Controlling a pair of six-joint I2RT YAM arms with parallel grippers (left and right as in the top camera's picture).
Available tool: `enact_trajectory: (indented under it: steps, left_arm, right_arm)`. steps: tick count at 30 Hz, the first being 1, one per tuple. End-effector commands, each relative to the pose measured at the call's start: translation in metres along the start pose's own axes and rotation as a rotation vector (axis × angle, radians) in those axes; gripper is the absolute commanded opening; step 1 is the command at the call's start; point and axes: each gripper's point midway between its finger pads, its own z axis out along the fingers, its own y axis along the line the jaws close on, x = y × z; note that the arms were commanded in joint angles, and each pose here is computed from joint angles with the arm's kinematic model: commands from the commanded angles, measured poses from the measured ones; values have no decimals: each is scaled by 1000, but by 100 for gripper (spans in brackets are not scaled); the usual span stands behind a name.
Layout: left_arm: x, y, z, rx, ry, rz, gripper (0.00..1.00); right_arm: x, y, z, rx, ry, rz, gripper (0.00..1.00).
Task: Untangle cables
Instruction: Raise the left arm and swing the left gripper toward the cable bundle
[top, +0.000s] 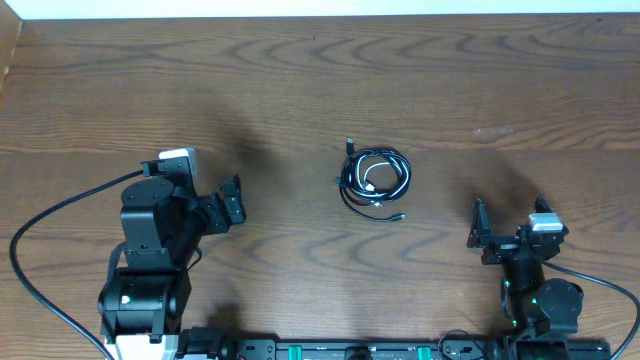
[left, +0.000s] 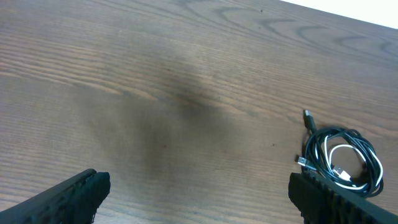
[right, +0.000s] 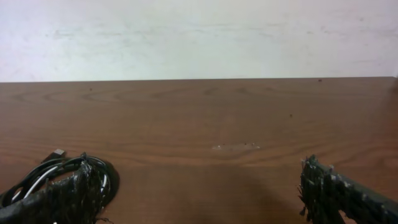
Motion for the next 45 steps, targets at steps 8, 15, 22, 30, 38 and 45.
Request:
enact_trajectory:
  steps: [8, 15, 22, 30, 38, 45]
  left_arm:
    - [-12, -5, 0, 13, -3, 1, 99]
    - [-32, -10, -9, 15, -9, 1, 99]
    - [-32, -19, -10, 69, 1, 1, 99]
    - [-28, -18, -5, 65, 26, -2, 99]
    - [-22, -16, 8, 57, 75, -8, 99]
    - [-28, -14, 15, 32, 89, -37, 100]
  right_arm:
    - [1, 1, 0, -3, 2, 13, 99]
    - [1, 1, 0, -3, 2, 13, 99]
    - [1, 1, 0, -3, 2, 13, 99]
    - [1, 1, 0, -3, 2, 13, 99]
    - [1, 1, 0, -3, 2, 13, 99]
    - [1, 1, 0, -3, 2, 13, 99]
